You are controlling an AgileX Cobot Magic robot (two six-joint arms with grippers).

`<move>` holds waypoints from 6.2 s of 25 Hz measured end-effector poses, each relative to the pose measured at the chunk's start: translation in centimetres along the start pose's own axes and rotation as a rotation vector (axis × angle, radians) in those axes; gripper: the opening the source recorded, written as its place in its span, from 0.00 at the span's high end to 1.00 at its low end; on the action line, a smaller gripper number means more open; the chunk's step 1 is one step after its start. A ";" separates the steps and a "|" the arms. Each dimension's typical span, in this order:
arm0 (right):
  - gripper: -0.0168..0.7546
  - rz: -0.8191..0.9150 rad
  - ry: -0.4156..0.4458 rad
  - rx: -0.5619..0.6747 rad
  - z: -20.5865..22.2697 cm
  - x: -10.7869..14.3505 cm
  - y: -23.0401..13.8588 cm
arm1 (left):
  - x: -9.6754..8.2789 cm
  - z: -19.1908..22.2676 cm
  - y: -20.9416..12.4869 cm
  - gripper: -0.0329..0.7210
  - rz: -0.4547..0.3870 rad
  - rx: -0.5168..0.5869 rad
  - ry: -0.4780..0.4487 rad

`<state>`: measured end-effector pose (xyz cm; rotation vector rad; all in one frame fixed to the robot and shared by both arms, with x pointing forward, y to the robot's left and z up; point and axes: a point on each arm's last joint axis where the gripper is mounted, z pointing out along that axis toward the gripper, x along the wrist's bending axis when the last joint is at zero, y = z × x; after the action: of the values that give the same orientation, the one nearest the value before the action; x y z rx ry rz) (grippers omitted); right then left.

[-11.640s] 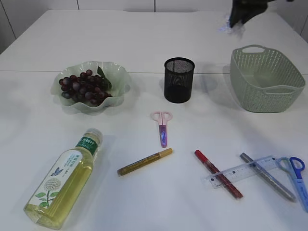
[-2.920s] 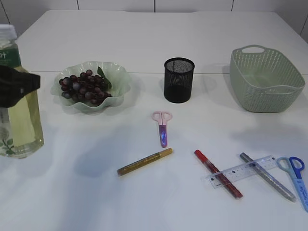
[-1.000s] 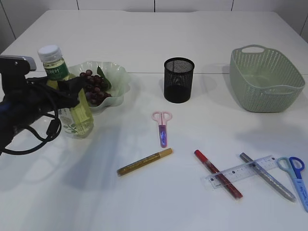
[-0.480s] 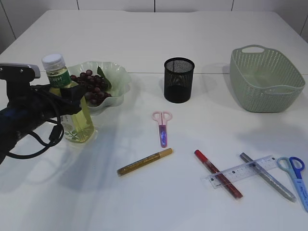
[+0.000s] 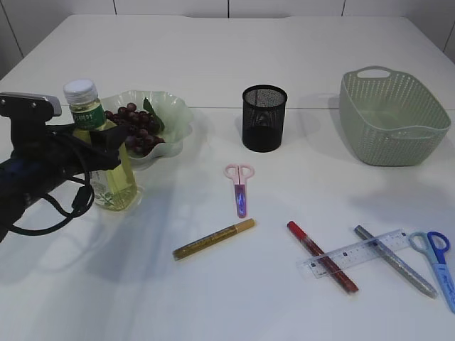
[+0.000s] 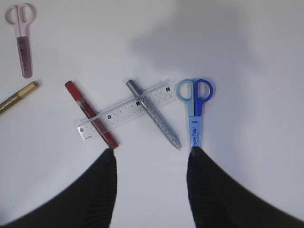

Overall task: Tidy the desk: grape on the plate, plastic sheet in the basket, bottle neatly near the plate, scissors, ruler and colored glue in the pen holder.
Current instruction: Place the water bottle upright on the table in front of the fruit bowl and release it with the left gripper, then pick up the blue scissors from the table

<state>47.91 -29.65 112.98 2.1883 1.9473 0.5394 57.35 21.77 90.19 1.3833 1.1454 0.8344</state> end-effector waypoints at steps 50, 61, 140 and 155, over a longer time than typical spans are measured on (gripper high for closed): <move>0.48 -0.020 -0.052 -0.003 0.0 -0.5 0.0 | -1.3 -4.1 10.8 0.18 0.125 -0.131 0.014; 0.48 0.002 -0.056 -0.004 0.0 -0.5 0.0 | -1.9 -9.6 14.9 0.24 0.110 0.012 0.060; 0.48 0.069 -0.176 0.311 20.8 -4.2 -2.2 | -2.8 -17.9 19.0 0.37 -0.006 0.769 0.154; 0.48 0.070 -0.181 0.354 22.4 -4.5 -2.6 | -2.8 -17.9 19.0 0.38 -0.006 0.775 0.154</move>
<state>53.44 -31.13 90.72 2.4160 1.9978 -0.0031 43.07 25.83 111.85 1.9546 1.6937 0.5032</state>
